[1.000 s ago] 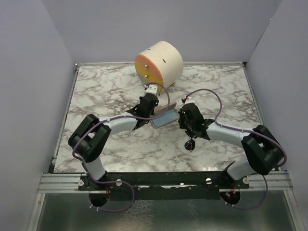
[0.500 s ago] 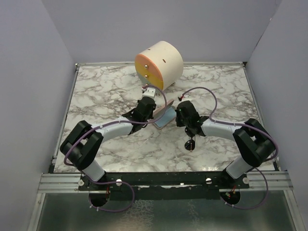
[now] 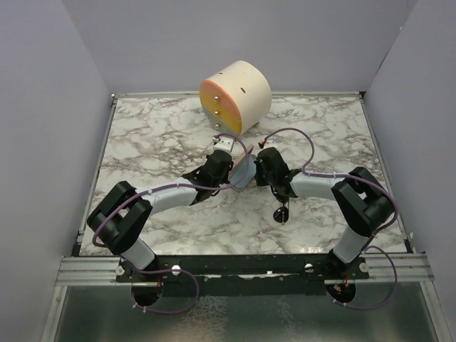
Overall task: Organize the sunglasses
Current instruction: Adjust the sunglasses case at the center of the board.
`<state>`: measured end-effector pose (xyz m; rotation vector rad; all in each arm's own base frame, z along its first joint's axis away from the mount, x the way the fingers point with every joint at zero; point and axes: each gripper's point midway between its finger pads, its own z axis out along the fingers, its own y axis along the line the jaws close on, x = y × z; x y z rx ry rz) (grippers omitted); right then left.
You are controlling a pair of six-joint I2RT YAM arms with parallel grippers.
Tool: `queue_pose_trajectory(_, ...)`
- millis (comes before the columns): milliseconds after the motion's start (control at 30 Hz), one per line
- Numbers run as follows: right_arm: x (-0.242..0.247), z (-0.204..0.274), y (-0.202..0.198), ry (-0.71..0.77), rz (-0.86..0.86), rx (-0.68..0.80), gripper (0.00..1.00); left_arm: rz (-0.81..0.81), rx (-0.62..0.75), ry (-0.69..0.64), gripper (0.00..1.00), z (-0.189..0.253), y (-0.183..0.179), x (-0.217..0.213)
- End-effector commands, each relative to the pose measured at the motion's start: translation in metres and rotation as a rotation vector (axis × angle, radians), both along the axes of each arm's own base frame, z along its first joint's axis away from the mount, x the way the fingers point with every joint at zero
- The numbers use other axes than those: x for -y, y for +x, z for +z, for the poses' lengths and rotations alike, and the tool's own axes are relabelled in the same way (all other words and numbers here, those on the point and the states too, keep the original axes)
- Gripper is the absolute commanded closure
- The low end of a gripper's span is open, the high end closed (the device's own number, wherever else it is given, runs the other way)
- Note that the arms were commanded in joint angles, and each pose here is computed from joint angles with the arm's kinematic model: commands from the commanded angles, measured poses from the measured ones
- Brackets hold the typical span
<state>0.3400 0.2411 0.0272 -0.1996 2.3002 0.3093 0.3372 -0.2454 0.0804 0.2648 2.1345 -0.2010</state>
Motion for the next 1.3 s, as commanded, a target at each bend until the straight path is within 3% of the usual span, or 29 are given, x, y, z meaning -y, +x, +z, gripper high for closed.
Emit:
queue_pose_trajectory(0,-0.02,0.011,0.014,0.057,0.021,0.041,0.99,-0.015,0.024,-0.052,1.0,0.017,-0.005,0.007)
queue_pose_trajectory(533,-0.033,0.008,0.027,0.05,0.047,0.041,0.99,-0.042,0.014,-0.046,1.0,0.013,-0.019,0.02)
queue_pose_trajectory(867,-0.024,0.023,0.021,0.059,0.025,0.061,0.97,-0.009,0.047,-0.002,1.0,0.02,-0.018,0.007)
queue_pose_trajectory(1000,-0.016,0.039,0.012,0.067,0.025,0.076,0.94,0.012,0.058,0.021,0.89,0.019,-0.016,0.0)
queue_pose_trajectory(1267,0.009,0.062,-0.02,0.079,0.024,0.086,0.76,0.033,0.051,-0.025,0.73,0.018,-0.019,-0.011)
